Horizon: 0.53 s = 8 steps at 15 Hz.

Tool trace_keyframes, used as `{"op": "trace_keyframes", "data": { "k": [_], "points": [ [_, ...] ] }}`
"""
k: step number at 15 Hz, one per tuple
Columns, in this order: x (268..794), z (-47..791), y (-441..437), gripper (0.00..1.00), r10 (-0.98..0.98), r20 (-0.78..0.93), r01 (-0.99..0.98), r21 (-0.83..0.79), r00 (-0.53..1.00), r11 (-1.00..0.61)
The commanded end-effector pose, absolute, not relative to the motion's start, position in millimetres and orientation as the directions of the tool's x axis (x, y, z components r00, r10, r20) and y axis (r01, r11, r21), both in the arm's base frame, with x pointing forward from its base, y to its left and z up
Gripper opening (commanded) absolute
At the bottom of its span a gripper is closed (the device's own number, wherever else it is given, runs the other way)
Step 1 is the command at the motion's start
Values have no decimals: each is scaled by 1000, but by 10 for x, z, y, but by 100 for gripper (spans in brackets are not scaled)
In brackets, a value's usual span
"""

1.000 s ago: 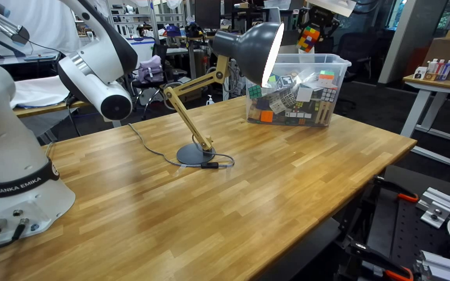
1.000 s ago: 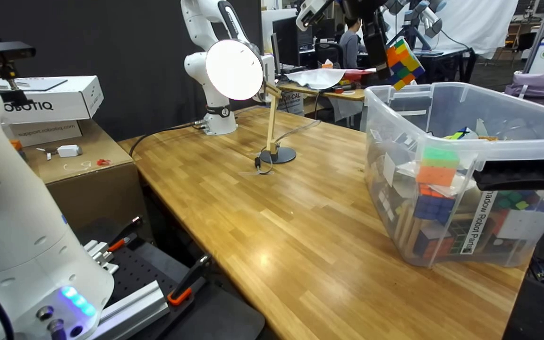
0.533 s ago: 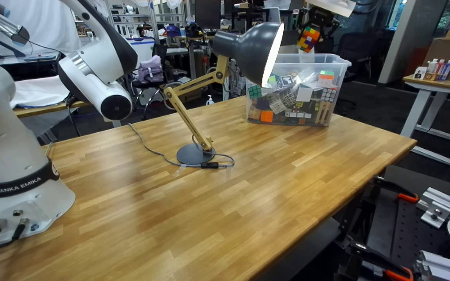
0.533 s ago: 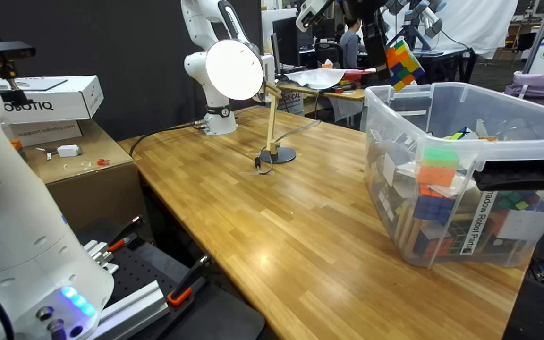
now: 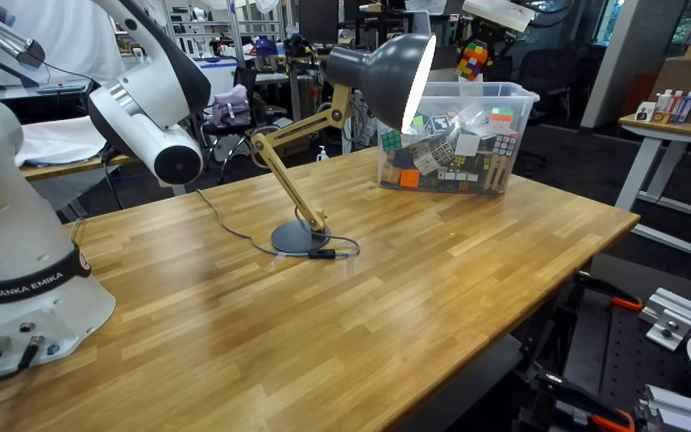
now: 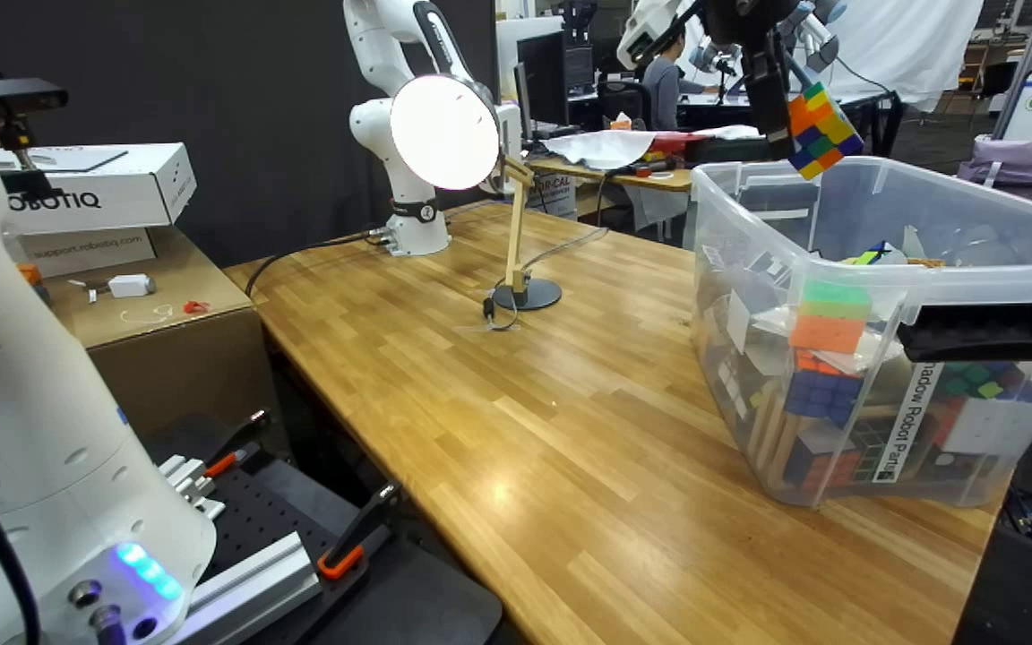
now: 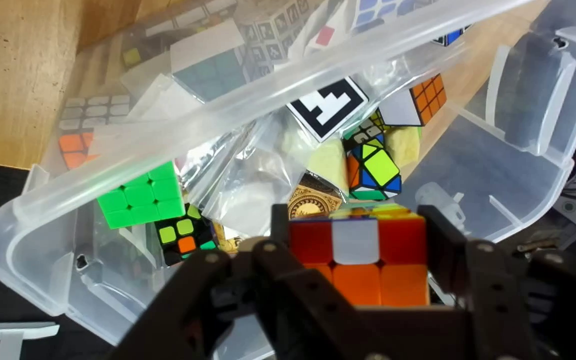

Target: Put the Rubik's cube in the storage box then switch the desk lamp off and on

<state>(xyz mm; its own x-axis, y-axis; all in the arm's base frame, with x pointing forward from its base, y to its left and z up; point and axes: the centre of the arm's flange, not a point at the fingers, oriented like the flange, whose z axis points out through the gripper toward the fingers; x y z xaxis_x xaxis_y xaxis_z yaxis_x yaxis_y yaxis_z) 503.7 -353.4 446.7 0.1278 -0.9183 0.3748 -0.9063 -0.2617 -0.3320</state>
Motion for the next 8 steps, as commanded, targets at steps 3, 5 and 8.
{"op": "trace_keyframes", "data": {
  "k": [3,5,8],
  "points": [
    [5373,4385,-3835,39,-929,343,-915,-315,137,-252],
    [5426,4319,-3898,39,-930,329,-921,-289,163,-263],
    [5460,4233,-4035,39,-936,296,-930,-249,193,-270]
  ]
}}
